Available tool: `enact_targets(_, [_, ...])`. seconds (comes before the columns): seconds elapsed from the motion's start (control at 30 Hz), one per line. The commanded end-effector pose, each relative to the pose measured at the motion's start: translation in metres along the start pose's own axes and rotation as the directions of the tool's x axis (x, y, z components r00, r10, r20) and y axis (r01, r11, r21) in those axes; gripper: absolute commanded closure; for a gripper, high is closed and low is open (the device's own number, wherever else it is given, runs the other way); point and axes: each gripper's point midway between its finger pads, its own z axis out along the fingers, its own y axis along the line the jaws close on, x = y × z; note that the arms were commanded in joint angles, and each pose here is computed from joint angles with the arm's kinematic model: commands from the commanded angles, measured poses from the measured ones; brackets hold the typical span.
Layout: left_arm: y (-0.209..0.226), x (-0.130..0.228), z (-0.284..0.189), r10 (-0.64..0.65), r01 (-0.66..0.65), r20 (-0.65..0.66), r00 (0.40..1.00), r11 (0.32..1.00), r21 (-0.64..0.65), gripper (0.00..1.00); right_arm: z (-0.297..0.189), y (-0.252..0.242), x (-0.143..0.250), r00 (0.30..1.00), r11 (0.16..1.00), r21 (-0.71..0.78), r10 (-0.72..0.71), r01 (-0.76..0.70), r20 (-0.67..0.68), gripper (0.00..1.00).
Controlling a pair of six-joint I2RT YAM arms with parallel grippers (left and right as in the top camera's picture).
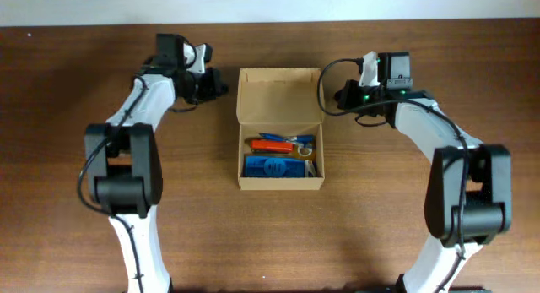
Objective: Pack container
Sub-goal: 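Raise both grippers to the box lid's far edge, then push the lid down toward the front with both grippers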
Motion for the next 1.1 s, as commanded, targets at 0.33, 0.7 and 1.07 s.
enact_targets(0.33, [-0.082, 0.003, 0.008, -0.002, 0.030, -0.064, 0.998, 0.896, 0.443, 0.98, 0.000, 0.061, 0.008, 0.996, 0.907, -0.419, -0.013, -0.027, -0.093, 0.96])
enact_targets(0.7, [-0.136, -0.032, -0.070, 0.172, -0.220, 0.140, 0.975, 0.841, 0.495, 0.98, -0.049, 0.102, -0.027, 0.994, 0.790, -0.608, -0.111, 0.079, -0.015, 0.96])
enact_targets(1.07, [-0.151, -0.004, -0.096, 0.297, -0.319, 0.122, 0.947, 0.826, 0.465, 0.98, -0.082, 0.115, 0.000, 0.983, 0.796, -0.599, -0.167, 0.089, -0.075, 0.96])
